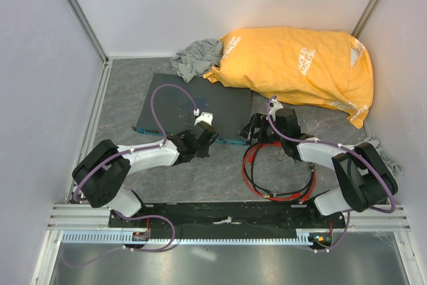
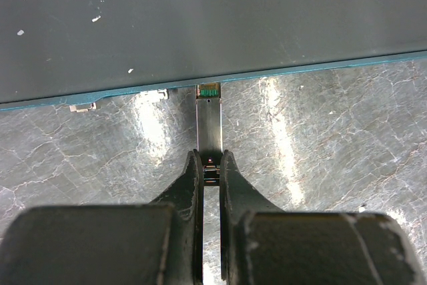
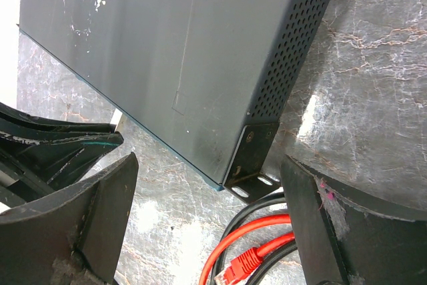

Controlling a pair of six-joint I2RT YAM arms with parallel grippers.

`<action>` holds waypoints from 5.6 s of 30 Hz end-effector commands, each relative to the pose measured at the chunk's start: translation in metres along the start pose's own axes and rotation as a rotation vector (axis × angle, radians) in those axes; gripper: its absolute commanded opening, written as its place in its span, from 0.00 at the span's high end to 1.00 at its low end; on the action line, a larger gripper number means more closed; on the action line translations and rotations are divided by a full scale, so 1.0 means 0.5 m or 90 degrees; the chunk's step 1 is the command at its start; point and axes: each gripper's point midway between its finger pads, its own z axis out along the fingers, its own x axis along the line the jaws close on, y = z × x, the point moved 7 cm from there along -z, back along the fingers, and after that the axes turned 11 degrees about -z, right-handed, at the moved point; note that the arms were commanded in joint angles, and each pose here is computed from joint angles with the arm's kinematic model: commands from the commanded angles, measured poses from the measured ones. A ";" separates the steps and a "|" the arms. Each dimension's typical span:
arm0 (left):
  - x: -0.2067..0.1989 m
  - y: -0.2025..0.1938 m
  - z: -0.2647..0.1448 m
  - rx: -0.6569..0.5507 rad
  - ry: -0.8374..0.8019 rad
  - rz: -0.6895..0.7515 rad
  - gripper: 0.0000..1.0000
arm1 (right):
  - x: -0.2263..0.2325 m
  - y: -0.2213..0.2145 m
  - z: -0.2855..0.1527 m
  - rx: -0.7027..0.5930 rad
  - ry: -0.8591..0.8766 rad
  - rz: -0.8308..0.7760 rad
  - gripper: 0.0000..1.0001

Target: Insert the plug into the switch port

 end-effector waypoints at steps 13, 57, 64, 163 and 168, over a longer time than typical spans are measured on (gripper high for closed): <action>-0.011 0.031 -0.005 -0.027 0.021 -0.027 0.98 | 0.007 0.006 0.003 -0.015 0.021 -0.002 0.05; -0.088 0.084 -0.005 -0.099 -0.112 0.050 0.98 | 0.008 0.007 0.002 -0.017 0.024 -0.002 0.05; -0.074 0.087 0.014 -0.111 -0.128 0.036 0.99 | 0.008 0.006 0.002 -0.017 0.024 -0.002 0.05; -0.003 0.056 0.004 -0.032 -0.011 0.003 0.98 | 0.000 0.009 0.009 -0.008 0.012 -0.032 0.05; 0.005 0.042 0.020 -0.013 0.008 0.019 0.99 | -0.001 0.018 0.013 -0.014 0.012 -0.046 0.06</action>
